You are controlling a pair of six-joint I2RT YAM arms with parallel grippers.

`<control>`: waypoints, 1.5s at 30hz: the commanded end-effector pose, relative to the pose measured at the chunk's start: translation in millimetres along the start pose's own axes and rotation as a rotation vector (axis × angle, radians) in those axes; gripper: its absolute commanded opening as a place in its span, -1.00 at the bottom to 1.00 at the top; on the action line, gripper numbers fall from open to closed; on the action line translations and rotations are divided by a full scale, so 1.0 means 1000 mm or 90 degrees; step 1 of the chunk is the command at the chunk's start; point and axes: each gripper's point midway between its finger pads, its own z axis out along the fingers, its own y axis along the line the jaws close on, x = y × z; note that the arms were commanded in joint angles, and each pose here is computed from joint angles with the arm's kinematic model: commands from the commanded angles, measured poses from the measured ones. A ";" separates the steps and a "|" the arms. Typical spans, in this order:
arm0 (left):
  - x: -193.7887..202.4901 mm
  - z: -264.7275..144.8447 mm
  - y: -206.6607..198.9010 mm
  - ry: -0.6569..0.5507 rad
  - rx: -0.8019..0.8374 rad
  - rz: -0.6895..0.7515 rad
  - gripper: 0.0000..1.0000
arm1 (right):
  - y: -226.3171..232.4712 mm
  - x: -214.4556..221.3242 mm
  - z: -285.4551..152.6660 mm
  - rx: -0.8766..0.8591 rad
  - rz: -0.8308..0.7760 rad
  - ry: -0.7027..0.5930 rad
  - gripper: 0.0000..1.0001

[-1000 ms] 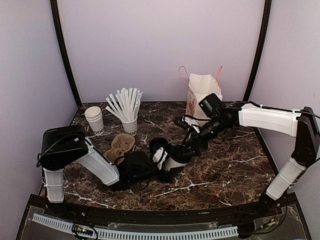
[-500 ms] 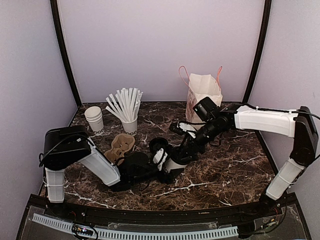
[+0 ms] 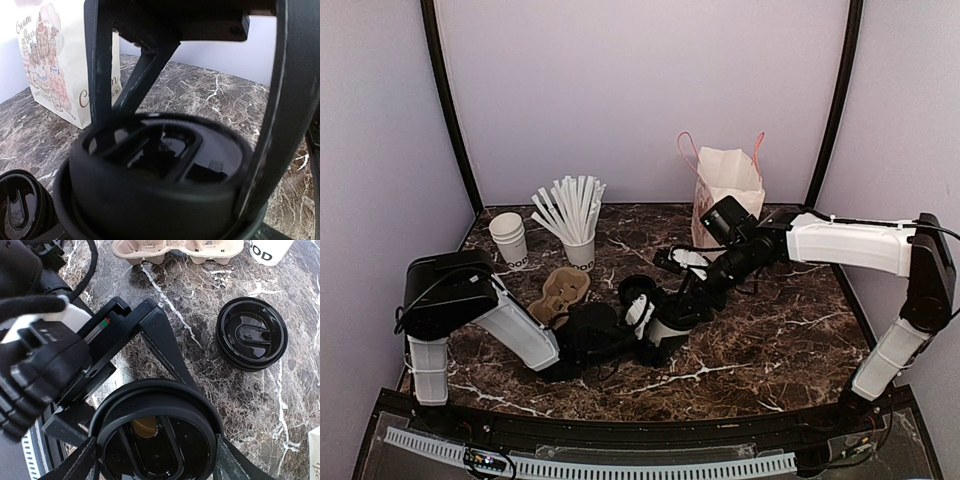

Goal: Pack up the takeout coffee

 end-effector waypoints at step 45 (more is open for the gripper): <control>-0.068 -0.110 0.021 0.147 -0.035 -0.336 0.63 | 0.048 -0.044 -0.013 -0.027 -0.090 -0.015 0.85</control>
